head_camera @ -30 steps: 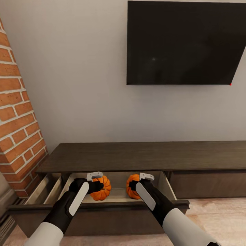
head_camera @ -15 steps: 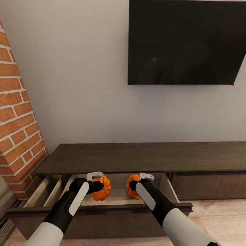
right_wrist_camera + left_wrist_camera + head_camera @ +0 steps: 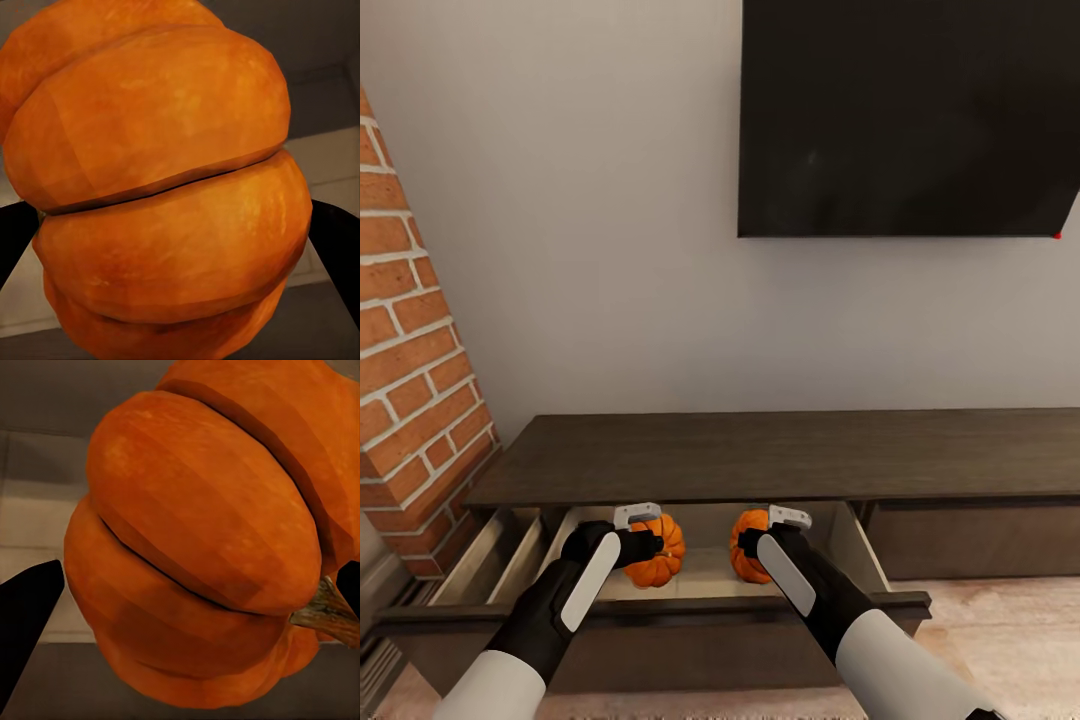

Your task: Place each of the two pumpkins and all three candles from the living room inside a cabinet in the living room (use any cabinet), then make sure every cabinet is closed, and position the cauldron so it is next to a table in the living room.

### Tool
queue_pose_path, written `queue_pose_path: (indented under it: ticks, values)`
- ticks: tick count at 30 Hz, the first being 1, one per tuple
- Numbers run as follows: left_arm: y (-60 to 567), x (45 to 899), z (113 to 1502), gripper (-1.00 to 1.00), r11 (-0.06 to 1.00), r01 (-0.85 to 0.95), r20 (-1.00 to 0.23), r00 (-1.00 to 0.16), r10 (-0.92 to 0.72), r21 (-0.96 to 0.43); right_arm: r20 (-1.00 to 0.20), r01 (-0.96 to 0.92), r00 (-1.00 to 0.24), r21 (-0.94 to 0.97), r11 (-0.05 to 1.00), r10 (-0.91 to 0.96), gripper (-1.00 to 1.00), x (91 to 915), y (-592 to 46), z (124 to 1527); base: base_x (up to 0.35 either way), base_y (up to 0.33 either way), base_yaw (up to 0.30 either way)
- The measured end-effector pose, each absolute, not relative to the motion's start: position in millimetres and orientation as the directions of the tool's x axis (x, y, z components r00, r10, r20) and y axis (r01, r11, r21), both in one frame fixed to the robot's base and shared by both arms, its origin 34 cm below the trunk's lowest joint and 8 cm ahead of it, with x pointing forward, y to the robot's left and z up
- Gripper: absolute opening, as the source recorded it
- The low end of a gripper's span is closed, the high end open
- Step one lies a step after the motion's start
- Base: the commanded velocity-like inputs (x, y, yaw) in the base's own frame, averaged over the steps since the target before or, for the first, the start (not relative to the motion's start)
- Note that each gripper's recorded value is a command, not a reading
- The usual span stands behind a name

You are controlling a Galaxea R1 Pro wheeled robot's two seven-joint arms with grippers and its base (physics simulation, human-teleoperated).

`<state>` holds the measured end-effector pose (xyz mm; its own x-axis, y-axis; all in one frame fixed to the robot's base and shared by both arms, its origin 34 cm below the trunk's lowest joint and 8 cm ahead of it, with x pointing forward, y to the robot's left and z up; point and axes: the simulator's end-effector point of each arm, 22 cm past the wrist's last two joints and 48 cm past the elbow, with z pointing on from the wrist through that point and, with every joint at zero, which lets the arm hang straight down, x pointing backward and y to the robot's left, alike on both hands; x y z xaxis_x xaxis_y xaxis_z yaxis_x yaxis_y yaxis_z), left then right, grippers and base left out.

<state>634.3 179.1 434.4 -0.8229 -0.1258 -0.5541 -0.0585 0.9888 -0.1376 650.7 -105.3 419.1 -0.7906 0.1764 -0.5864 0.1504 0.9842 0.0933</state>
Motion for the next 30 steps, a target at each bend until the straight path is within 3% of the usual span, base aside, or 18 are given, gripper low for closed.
queue_pose_path:
  ticks: [15, 30]
  values:
    - [180, 631, 413, -1.0, 0.989, -0.063, -0.524, -0.842, -0.125, -0.134, -0.559, 0.153, -0.811, 0.087, 0.984, 0.175, -1.0, 647, -105, 398, 0.0, 0.0, 0.0]
    - [180, 631, 413, -1.0, 0.989, -0.064, -0.524, -0.842, -0.126, -0.134, -0.559, 0.153, -0.81, 0.087, 0.984, 0.175, -1.0, 648, -105, 398, 0.11, 0.033, 0.0]
